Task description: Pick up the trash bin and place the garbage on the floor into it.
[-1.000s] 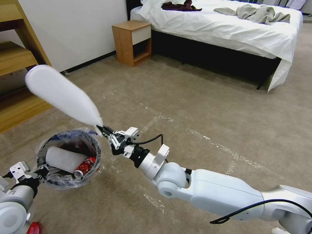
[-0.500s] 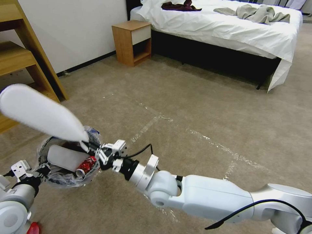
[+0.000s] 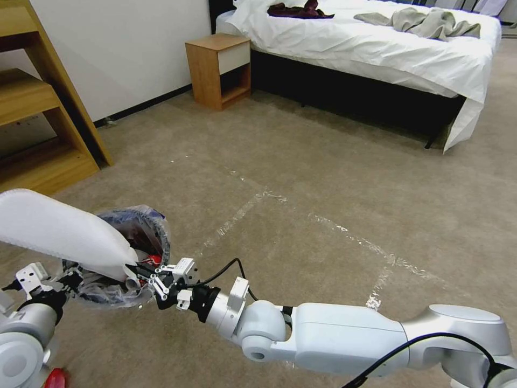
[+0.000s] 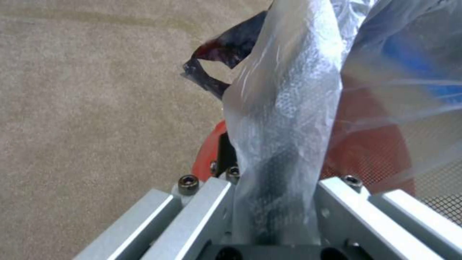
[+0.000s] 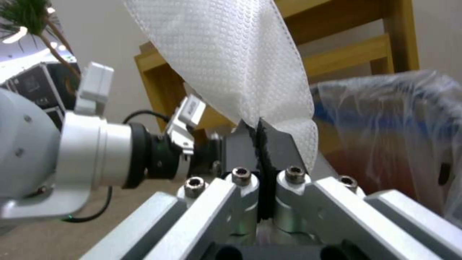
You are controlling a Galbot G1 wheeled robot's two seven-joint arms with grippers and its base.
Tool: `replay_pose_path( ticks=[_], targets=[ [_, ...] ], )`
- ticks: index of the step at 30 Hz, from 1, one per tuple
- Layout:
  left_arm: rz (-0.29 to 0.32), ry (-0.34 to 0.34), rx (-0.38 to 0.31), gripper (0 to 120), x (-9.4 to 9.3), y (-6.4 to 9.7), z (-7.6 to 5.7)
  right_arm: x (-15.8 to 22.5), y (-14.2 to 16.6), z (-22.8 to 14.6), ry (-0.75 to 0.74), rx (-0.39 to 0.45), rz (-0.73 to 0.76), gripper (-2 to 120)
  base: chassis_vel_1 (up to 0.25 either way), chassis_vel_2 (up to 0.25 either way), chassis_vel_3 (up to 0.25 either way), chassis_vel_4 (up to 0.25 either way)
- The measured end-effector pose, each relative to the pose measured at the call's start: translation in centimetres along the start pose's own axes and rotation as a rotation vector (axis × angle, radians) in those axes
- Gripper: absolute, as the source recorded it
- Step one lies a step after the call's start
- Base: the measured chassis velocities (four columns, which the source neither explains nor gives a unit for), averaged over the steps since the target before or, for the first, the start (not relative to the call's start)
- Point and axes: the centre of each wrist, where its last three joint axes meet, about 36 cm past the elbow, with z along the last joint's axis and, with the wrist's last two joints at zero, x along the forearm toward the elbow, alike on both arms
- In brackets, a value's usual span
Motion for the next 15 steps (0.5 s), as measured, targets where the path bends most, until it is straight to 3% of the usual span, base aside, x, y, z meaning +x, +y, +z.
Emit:
replay_pose_path(
  ticks=[15],
  targets=[
    [0.005,0.000,0.003,0,0.5,-0.2,0.2,-1.2,-0.7,2.0,0.022,0.023,0.003,0,0.000,0.000,0.000,0.000]
  ],
)
